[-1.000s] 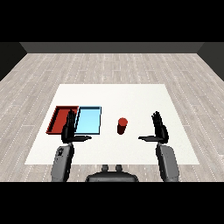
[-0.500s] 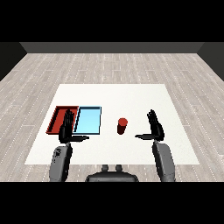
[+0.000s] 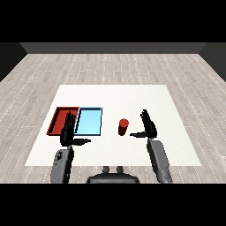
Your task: Pick the red can and put it in the red box
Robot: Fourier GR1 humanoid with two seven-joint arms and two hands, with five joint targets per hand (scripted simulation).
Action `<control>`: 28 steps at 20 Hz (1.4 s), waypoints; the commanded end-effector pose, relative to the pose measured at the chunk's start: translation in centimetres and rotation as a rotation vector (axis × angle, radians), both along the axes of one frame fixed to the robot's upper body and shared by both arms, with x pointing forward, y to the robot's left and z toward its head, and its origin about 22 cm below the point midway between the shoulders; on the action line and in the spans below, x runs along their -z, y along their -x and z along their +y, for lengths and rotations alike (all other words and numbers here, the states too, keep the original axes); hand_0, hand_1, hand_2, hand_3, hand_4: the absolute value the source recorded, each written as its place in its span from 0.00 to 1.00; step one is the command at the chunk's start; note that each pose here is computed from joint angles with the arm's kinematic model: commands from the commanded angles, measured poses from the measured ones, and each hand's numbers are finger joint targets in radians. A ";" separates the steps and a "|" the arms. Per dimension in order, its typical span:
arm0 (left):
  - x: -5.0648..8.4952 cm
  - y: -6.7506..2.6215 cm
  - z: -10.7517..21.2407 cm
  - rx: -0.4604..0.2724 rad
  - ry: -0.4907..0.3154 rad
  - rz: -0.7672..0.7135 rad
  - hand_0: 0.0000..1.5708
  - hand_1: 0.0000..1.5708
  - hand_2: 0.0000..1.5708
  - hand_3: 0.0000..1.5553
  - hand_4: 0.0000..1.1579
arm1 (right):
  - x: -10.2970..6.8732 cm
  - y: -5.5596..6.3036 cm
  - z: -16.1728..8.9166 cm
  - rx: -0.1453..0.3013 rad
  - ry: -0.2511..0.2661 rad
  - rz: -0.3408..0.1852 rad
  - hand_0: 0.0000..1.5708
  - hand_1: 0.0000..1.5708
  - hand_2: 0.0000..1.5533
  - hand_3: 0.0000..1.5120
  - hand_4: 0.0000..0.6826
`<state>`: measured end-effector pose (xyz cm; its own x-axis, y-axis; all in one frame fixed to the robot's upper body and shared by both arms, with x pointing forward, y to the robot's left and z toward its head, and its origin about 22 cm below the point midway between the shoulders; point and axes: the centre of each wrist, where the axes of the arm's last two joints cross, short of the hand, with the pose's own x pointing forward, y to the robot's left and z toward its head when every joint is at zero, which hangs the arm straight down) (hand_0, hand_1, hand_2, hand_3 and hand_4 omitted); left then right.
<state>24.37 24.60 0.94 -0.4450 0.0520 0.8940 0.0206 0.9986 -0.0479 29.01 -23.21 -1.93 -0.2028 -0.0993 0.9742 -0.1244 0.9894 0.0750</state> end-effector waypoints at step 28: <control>0.3 -1.45 0.6 -0.021 0.013 -0.002 0.00 0.00 0.00 0.00 0.00 | 6.5 -3.1 6.9 -0.086 -0.104 0.123 0.00 0.00 0.00 0.00 0.00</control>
<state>25.02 25.03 1.30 -0.4505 0.0544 0.8911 0.0113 0.9984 -0.0553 31.70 -17.18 -7.00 -0.0834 -0.2112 0.9739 -0.1815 0.9641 0.1936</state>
